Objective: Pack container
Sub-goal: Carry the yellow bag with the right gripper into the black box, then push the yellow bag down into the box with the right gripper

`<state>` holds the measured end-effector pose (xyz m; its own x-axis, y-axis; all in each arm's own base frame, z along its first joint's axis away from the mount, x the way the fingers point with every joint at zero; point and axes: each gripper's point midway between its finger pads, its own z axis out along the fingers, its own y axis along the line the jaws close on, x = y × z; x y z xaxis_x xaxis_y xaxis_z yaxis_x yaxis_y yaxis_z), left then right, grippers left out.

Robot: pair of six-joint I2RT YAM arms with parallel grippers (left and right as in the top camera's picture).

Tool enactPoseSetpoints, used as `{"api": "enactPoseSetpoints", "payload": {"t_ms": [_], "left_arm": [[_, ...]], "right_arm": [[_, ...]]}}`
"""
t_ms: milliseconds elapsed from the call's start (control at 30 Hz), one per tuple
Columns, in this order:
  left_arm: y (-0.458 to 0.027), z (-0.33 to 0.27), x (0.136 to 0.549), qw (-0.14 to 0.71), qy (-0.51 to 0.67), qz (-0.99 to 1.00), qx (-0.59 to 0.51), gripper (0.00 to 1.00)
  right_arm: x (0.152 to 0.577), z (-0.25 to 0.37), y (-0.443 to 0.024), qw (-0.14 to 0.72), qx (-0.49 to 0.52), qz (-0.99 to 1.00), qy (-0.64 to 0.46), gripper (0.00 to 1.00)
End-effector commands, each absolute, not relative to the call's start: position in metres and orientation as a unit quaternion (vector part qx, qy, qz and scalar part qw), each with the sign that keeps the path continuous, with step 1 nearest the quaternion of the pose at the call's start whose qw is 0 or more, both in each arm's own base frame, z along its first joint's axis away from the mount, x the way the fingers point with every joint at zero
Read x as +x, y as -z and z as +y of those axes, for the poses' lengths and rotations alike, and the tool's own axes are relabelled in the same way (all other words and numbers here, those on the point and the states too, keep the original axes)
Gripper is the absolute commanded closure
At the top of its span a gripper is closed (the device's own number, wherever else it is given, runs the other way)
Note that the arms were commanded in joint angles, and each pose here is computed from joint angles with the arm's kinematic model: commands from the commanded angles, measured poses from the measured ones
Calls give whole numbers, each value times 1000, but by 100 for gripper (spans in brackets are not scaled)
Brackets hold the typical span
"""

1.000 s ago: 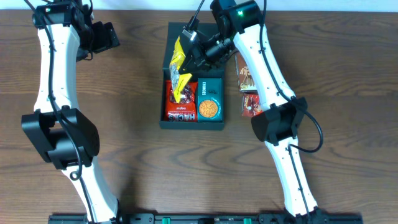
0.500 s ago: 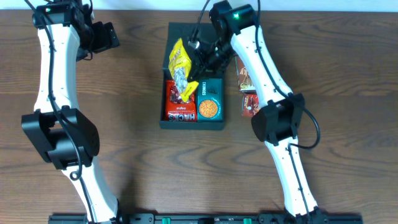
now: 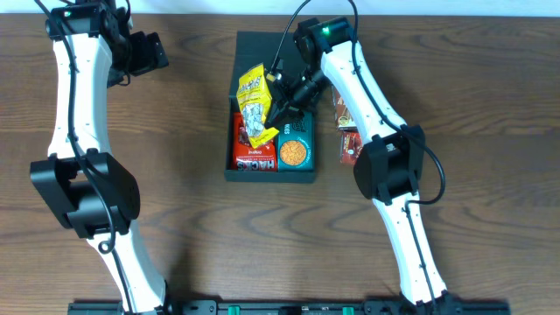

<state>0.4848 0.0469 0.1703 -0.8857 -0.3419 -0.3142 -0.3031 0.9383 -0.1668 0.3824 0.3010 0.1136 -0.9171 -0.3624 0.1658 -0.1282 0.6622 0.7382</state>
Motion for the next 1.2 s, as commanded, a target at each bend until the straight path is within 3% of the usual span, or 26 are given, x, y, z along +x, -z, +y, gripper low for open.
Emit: {"api": "enactPoseSetpoints", "payload": {"t_ms": [0,400,700,867,1167], "left_arm": [[-176,51,486,179,53,968,-165,5],[-176,51,486,179,52,969,-165,5],[-176,51,486,180,53,968,-164,4],[-176,51,485,177,53,969,-164,5],[-175,51,484,175,52,969,-164,5]], "right_arm": [[381,303,-126,151,132,-892,405,98],[378,306,-128,151,136,-892,405,99],[343,282,-146,160,157,-905,360,98],[330,301,-154,173,177,-878,409,98],[335,300,-135,170,180,-890,382,98]]}}
